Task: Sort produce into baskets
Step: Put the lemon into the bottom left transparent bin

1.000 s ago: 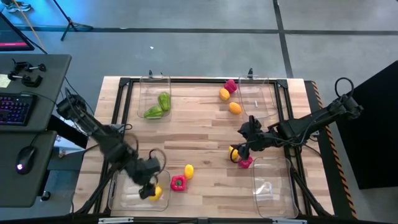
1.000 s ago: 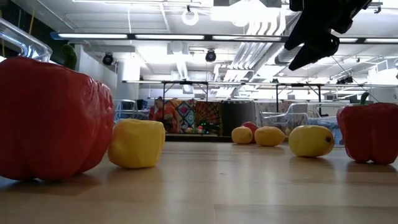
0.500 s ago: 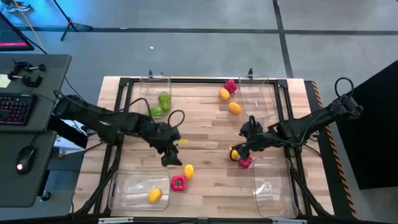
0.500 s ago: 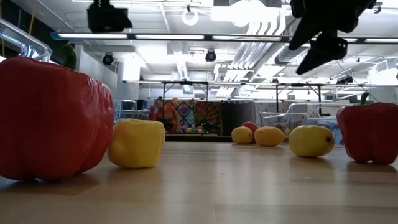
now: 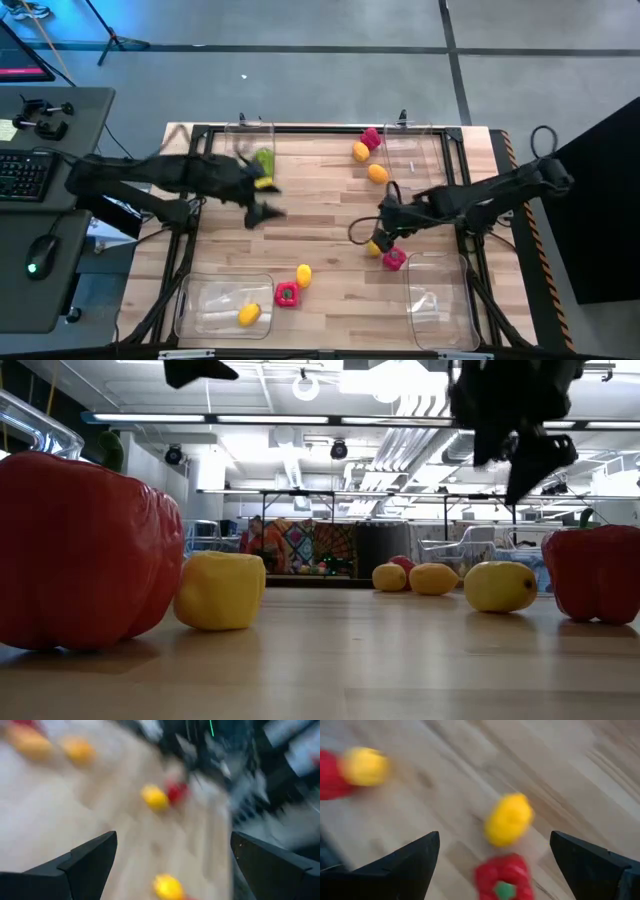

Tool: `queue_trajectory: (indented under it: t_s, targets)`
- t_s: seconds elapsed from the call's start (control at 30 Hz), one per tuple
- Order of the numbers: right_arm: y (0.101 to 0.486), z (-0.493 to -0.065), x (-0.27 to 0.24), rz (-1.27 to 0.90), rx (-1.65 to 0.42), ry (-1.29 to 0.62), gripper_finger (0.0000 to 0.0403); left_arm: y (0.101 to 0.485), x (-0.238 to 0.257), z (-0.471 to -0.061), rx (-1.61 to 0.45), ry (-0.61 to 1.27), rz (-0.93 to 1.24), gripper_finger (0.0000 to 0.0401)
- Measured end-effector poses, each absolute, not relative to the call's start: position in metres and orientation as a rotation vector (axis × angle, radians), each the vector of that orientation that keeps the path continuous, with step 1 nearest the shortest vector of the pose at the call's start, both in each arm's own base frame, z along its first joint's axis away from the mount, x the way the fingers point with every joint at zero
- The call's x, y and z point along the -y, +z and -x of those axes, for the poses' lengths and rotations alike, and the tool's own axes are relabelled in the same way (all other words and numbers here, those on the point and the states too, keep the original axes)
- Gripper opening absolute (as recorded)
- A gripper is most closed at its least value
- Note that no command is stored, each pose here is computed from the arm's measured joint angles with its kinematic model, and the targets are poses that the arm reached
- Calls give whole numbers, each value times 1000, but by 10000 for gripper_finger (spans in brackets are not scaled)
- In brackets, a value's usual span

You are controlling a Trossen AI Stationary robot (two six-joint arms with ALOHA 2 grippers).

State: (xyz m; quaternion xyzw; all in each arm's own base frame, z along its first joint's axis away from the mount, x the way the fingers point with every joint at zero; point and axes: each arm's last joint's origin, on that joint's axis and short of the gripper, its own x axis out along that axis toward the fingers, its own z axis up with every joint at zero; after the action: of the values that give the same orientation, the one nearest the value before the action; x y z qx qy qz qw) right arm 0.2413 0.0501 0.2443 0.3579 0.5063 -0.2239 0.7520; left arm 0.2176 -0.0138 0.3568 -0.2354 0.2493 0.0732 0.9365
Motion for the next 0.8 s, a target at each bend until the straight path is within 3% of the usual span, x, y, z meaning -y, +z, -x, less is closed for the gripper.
queue_trajectory:
  t_s: [0.13, 0.27, 0.67, 0.8]
  targets:
    - [227, -254, -46, -767, -1262, -587, 369, 369, 4, -200, -413, 261, 446, 377]
    - [208, -267, -49, -790, -1291, -635, 369, 373, 3, -195, -383, 304, 436, 377]
    - [168, -290, -55, -821, -1358, -665, 368, 371, 15, -195, -402, 249, 373, 377]
    - [162, -291, -55, -836, -1374, -689, 352, 372, 14, -195, -399, 261, 356, 377]
